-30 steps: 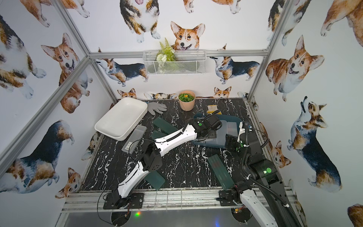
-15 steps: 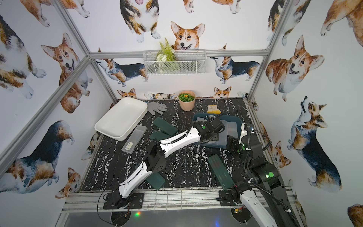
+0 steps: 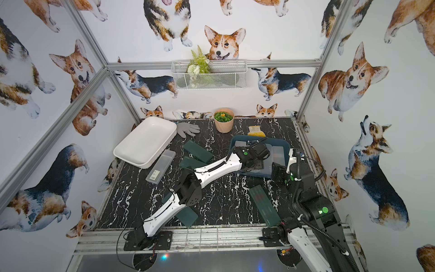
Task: Place the pencil cases by color into the storage box
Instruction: Place the pencil case at the storage box.
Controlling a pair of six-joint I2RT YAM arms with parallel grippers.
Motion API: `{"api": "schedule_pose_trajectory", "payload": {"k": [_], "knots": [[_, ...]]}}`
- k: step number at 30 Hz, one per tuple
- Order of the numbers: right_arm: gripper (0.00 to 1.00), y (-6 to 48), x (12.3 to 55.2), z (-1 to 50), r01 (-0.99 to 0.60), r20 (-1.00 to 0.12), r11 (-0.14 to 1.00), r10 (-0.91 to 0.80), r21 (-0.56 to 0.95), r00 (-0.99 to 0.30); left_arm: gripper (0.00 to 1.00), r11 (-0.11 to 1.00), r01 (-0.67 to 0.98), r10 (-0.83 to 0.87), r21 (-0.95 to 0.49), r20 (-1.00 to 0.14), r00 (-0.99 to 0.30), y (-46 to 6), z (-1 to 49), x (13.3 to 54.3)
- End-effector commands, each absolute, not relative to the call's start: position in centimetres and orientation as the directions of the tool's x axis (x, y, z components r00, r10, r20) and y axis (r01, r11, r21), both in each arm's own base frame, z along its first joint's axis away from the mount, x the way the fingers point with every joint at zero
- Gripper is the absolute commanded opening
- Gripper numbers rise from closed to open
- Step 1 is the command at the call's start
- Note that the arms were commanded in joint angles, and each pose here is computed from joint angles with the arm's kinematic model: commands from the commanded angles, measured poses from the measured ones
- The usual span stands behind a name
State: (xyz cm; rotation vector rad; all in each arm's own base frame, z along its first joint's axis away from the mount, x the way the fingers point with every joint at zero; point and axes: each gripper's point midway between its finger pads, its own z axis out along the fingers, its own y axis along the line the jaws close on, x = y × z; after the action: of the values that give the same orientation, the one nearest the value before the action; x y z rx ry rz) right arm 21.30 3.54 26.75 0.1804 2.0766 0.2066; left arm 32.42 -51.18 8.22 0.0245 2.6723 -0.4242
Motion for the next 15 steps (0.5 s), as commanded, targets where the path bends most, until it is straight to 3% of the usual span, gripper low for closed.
{"api": "schedule_pose_trajectory", "payload": {"k": [1,5,6,15], "knots": [[0.77,3.2,21.4,26.8,0.054,-0.851,0.978,0.203,0.202,-0.484,0.78,0.951,0.069,-0.071,-0.302,-0.426,-0.902,-50.9,9.2,32.9],[0.78,3.1,21.6,27.1,0.059,-0.855,0.979,0.201,0.196,-0.477,0.89,0.944,0.058,-0.095,-0.326,-0.434,-0.896,-50.7,10.4,33.4],[0.78,3.1,21.7,27.2,0.060,-0.856,0.979,0.200,0.195,-0.476,0.99,0.939,0.060,-0.100,-0.338,-0.436,-0.894,-50.8,10.8,33.6],[0.79,3.0,22.0,28.1,0.065,-0.863,0.980,0.198,0.190,-0.466,1.00,0.903,0.122,-0.101,-0.412,-0.480,-0.872,-50.9,15.6,34.9]]}}
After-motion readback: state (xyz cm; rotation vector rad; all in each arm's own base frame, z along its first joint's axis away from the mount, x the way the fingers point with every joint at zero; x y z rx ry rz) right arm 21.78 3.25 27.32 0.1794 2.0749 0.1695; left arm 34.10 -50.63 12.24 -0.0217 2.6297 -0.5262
